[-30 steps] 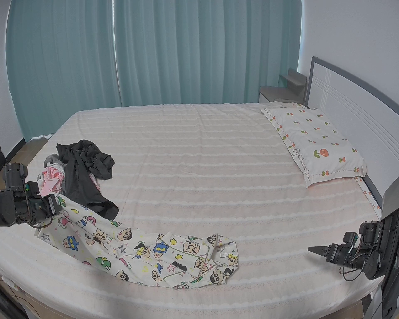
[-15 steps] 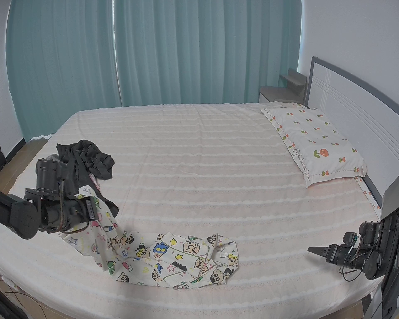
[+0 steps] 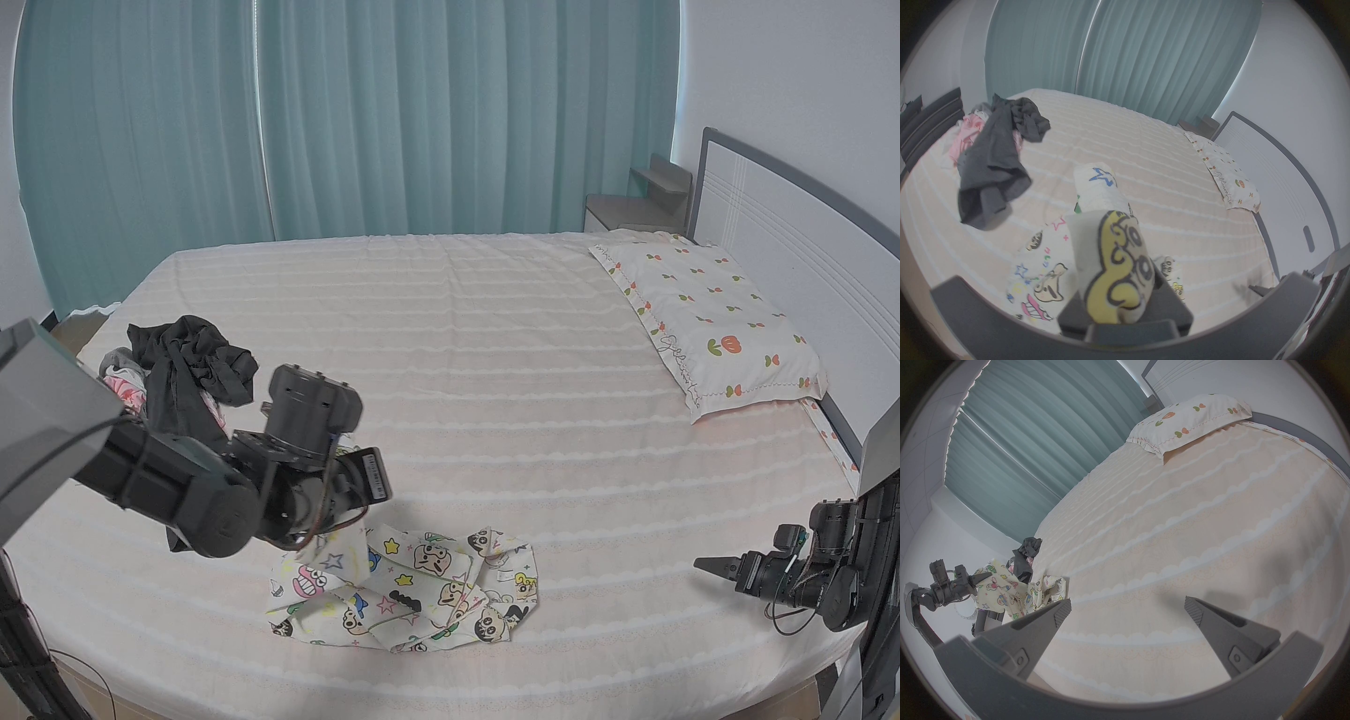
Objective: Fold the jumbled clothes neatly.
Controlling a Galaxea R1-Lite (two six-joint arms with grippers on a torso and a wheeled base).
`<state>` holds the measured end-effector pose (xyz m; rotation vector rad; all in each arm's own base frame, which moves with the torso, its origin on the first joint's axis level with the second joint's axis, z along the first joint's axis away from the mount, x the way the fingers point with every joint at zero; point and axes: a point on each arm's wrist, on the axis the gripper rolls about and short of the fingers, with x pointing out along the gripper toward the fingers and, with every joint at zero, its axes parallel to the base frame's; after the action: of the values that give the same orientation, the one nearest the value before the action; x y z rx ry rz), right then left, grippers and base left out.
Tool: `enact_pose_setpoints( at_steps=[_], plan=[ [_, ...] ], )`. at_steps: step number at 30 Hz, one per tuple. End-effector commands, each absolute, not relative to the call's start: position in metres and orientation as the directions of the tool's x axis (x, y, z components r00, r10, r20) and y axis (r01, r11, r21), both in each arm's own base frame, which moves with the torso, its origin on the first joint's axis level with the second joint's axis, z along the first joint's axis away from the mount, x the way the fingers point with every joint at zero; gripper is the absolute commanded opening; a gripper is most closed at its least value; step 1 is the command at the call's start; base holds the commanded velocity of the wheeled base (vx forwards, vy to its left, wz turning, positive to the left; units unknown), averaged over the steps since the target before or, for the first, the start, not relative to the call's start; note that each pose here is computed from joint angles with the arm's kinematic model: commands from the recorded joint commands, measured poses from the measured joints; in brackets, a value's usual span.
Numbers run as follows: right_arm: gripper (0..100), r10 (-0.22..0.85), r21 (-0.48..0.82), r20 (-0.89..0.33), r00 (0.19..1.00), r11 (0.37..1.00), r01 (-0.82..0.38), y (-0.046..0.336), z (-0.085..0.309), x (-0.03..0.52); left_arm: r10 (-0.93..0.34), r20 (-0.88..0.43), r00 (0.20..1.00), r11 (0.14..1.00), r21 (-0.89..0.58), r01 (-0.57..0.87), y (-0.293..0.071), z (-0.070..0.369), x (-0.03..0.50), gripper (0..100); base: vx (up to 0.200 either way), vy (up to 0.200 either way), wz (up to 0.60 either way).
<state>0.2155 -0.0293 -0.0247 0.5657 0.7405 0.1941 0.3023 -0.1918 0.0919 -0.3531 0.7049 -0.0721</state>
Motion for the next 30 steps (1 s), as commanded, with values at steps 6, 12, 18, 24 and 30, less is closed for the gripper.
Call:
enact_pose_setpoints(
  at_steps=[6, 12, 18, 24, 30],
  plan=[
    [100, 0.362, 0.55, -0.584, 0.727, 0.835, 0.026, -0.028, -0.024, 0.212, -0.229, -0.653, 0.722, 0.941, -0.337, -0.007, -0.226, 0.062, 0.3, 0, 0.0, 0.0, 0.0],
    [100, 0.366, 0.55, -0.586, 0.723, 0.835, 0.023, -0.027, -0.025, 0.212, -0.236, -0.658, 0.715, 0.944, -0.331, 0.007, -0.234, 0.056, 0.299, 100, 0.0, 0.0, 0.0],
    [100, 0.367, 0.55, -0.587, 0.722, 0.835, 0.023, -0.027, -0.025, 0.212, -0.24, -0.642, 0.728, 0.939, -0.345, 0.005, -0.236, 0.057, 0.302, 100, 0.0, 0.0, 0.0],
    [100, 0.366, 0.55, -0.59, 0.719, 0.835, 0.026, -0.027, -0.026, 0.212, -0.24, -0.633, 0.736, 0.936, -0.352, 0.002, -0.235, 0.06, 0.302, 100, 0.0, 0.0, 0.0],
    [100, 0.365, 0.549, -0.593, 0.718, 0.835, 0.029, -0.027, -0.027, 0.212, -0.21, -0.6, 0.772, 0.93, -0.366, -0.031, -0.205, 0.091, 0.283, 100, 0.0, 0.0, 0.0]
  ],
)
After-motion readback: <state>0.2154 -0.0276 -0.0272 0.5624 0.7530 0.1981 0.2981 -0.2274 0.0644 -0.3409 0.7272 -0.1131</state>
